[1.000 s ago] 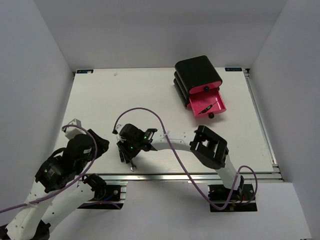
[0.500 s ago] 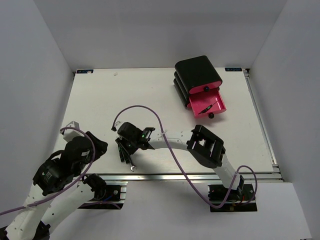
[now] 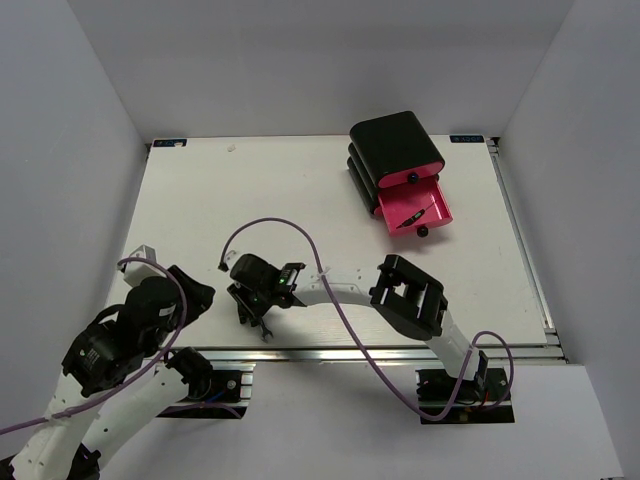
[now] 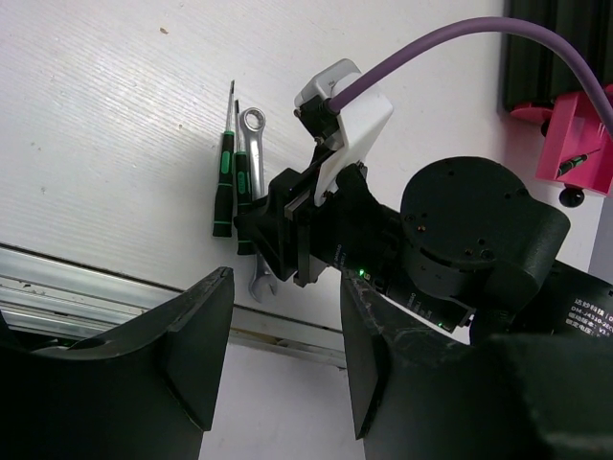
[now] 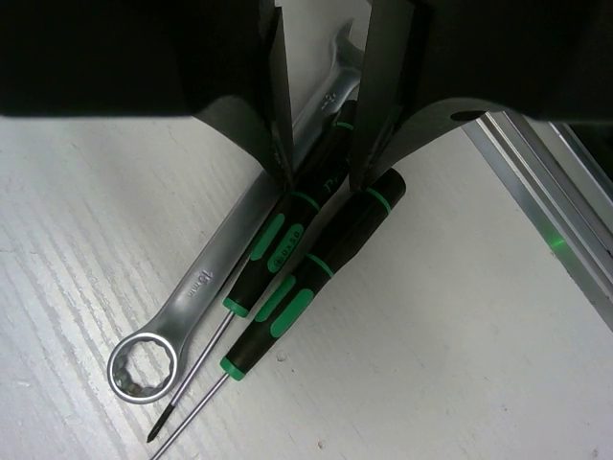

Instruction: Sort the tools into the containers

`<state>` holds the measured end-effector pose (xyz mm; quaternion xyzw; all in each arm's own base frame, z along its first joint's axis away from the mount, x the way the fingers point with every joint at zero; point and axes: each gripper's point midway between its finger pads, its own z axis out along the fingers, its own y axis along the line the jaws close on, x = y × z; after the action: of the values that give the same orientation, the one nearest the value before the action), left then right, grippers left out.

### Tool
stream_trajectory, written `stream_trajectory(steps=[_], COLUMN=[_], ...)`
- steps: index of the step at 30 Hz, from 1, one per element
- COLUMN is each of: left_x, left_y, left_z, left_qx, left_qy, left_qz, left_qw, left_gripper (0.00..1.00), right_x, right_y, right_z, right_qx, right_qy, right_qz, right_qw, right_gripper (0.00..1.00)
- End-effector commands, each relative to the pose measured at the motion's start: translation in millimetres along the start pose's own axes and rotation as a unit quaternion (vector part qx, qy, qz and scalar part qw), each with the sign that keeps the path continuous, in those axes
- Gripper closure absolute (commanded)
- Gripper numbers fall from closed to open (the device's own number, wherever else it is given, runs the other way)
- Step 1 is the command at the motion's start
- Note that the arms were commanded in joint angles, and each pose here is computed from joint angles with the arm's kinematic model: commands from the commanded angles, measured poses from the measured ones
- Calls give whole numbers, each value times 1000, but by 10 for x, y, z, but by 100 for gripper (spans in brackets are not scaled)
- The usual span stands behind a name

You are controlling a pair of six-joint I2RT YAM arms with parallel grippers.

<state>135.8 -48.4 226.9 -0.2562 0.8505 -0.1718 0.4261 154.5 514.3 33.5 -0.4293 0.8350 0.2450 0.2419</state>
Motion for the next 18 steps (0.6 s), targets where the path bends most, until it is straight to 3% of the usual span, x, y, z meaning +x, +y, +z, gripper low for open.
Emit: stream_trajectory(steps=[1,18], left_x=[-6,87], left_y=[0,83], left_z=[-36,-13], left_qx=[4,-4], left_qy=[1,13], left_qz=[-5,-4], left_qw=[1000,1000], left_gripper=[42,41], right_x=[-47,40], right_y=[-19,97], right_z=[49,193], right_qx=[10,21], right_qy=[-10,-5], right_qz=[-4,-38], right_qw=[1000,999], right_gripper=[64,64])
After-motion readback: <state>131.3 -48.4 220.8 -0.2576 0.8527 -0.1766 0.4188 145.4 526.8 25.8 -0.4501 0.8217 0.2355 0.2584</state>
